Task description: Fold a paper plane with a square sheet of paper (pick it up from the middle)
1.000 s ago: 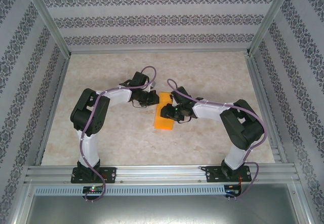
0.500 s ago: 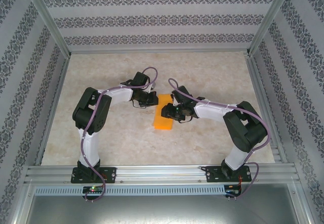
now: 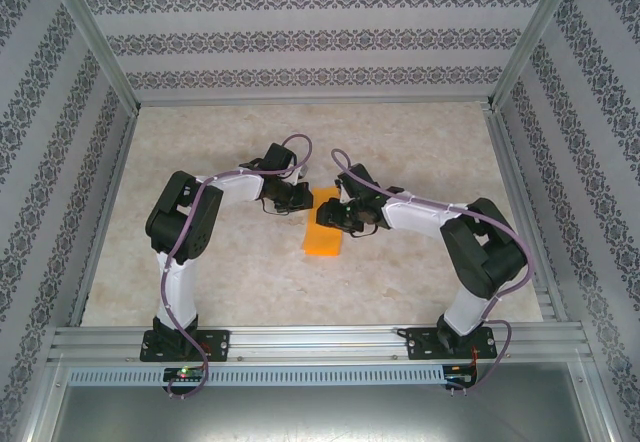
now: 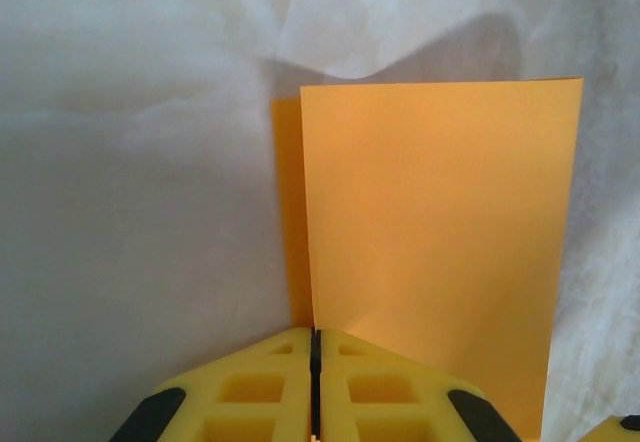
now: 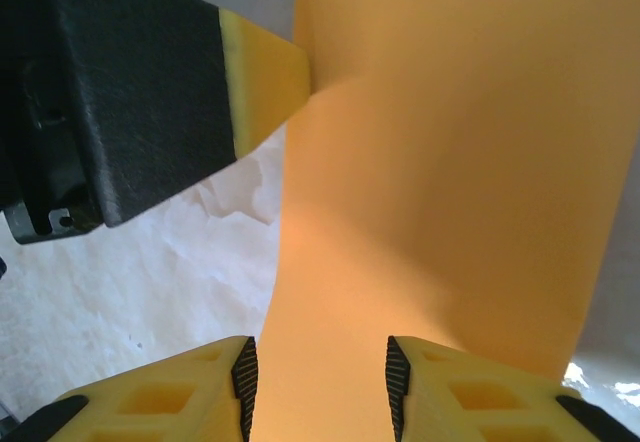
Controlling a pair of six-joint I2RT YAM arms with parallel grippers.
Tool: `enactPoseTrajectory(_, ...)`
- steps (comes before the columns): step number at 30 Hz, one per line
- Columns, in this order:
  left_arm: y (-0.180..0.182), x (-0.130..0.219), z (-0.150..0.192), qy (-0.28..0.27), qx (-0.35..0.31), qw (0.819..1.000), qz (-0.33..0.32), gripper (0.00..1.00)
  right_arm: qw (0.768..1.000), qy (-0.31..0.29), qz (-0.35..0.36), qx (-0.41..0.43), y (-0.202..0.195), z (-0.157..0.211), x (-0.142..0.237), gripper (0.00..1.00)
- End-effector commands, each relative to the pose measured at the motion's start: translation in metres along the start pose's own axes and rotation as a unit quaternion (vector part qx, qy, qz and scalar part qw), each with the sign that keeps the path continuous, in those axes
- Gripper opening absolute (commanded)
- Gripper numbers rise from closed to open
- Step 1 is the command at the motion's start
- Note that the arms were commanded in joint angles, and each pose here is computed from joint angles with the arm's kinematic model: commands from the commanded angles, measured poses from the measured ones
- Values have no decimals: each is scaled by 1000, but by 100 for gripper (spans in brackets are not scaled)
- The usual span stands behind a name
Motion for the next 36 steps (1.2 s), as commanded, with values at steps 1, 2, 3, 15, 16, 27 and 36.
enactPoseTrajectory(1,1,-8,6,20,-8,1000,-4,12,1000,-8,14,13,1,-9,-5,41)
enactPoseTrajectory(2,1,-8,6,19,-9,1000,-3,12,1000,-7,18,15,0,-10,-7,41)
enactPoseTrajectory(3,0,-8,6,19,-10,1000,-2,12,1000,-5,24,16,0,-10,-9,41)
enactPoseTrajectory(15,-5,-1,2,11,-13,1000,4,18,996,4,82,37,-18,-8,-17,39)
enactPoseTrajectory(16,-5,0,1,10,-13,1000,4,19,996,4,86,38,-19,-8,-17,38)
enactPoseTrajectory(27,-11,8,-3,2,-18,1000,6,20,995,9,87,47,-18,-6,-18,38)
enactPoseTrajectory(36,-12,10,-4,1,-22,1000,4,13,995,9,82,53,-13,-6,-16,38)
Point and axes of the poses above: each hand's point on the last joint's axis, 136 mm out from that joint toward the fingers, its own x axis back along the fingers, its own y axis along the line the jaws close on, z = x × y, the point moved 9 cm from there along x, back along the fingers, and after that the axes turned 13 degrees about -x, right-handed, at the moved point
